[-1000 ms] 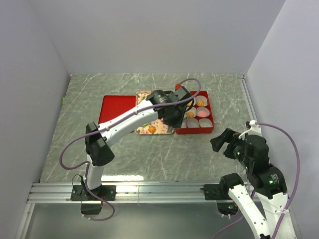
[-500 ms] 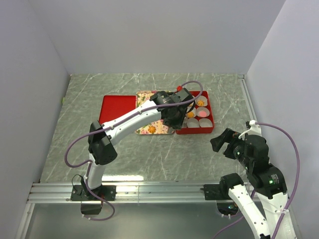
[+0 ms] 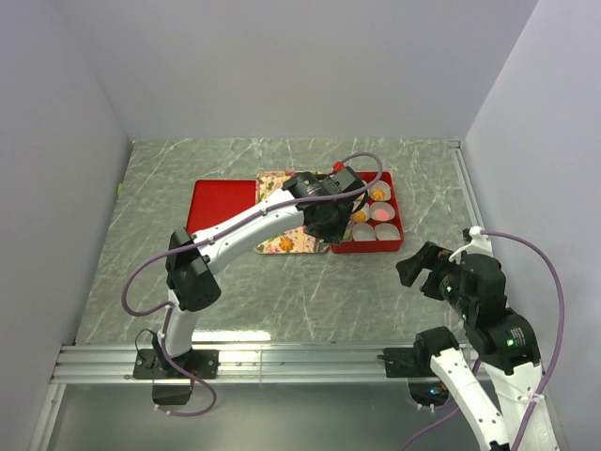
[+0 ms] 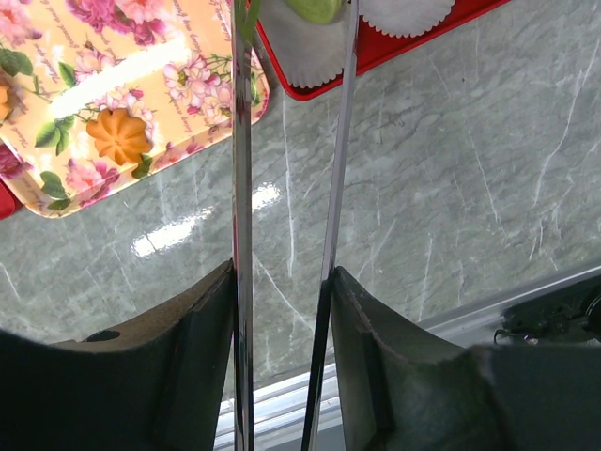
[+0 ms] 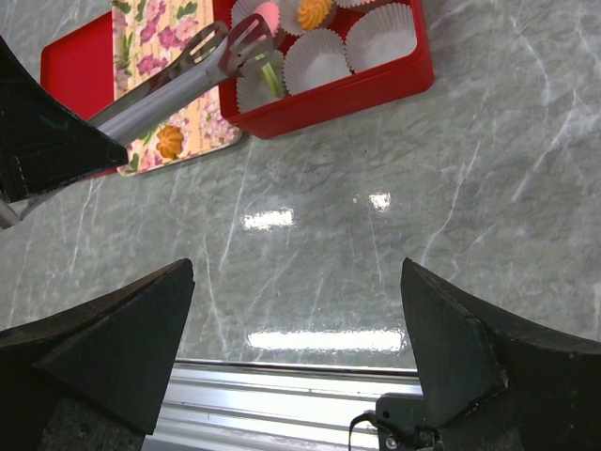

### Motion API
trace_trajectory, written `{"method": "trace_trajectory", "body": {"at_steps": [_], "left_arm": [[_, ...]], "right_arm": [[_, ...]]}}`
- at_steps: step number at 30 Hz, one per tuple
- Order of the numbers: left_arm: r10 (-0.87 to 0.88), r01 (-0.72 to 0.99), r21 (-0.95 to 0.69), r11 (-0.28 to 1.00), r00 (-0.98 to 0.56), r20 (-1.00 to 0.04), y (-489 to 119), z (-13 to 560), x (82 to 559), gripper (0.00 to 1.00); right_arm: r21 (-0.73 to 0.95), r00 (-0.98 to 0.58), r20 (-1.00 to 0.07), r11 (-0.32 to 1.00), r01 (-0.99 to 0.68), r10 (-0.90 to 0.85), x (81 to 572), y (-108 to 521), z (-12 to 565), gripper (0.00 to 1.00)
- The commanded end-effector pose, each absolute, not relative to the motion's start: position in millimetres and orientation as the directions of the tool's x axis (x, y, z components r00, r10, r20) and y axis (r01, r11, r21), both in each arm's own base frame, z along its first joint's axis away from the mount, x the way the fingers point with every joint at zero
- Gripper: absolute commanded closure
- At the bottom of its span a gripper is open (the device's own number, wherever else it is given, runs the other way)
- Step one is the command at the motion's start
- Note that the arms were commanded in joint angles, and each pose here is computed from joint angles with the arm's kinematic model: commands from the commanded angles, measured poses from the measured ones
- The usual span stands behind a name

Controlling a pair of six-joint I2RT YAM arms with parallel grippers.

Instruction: Pack the cookies

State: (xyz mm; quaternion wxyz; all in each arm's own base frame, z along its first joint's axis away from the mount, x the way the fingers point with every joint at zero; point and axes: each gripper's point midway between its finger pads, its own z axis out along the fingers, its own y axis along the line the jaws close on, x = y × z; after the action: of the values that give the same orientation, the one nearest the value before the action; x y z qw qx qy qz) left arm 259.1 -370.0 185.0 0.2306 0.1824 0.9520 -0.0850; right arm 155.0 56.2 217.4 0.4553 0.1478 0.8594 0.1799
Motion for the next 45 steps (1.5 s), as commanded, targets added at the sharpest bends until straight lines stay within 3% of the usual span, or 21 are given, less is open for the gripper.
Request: {"method": "trace_trajectory", "body": {"at_steps": [1, 11, 18, 26, 45], "left_arm": [[0.309, 0.392, -0.064, 0.918, -0.805, -0.506, -364, 200, 260, 0.51], [0.245, 0.349, -0.074, 0.934, -0.778, -0.578, -350, 246, 272, 0.51], [0.073, 0.183, -0.115, 0.976, -0.78, -0.622, -280, 275, 296, 0.5], [0.053, 0.043, 0.032, 0.999, -0.859, -0.508, -200, 211, 291, 0.49], [-0.007, 0.013, -0.046, 0.999, -0.912, -0.409, -213, 175, 273, 0.51]], "right_arm": [[0.438, -0.527, -0.742, 0.895, 0.086, 0.414, 162, 56, 220, 0.03], [0.44, -0.519, -0.744, 0.893, 0.094, 0.421, 161, 54, 220, 0.03], [0.443, -0.516, -0.744, 0.891, 0.094, 0.425, 161, 54, 220, 0.03], [0.443, -0.516, -0.744, 0.891, 0.094, 0.425, 161, 54, 220, 0.03], [0.443, -0.521, -0.742, 0.892, 0.09, 0.421, 161, 56, 220, 0.03]]}}
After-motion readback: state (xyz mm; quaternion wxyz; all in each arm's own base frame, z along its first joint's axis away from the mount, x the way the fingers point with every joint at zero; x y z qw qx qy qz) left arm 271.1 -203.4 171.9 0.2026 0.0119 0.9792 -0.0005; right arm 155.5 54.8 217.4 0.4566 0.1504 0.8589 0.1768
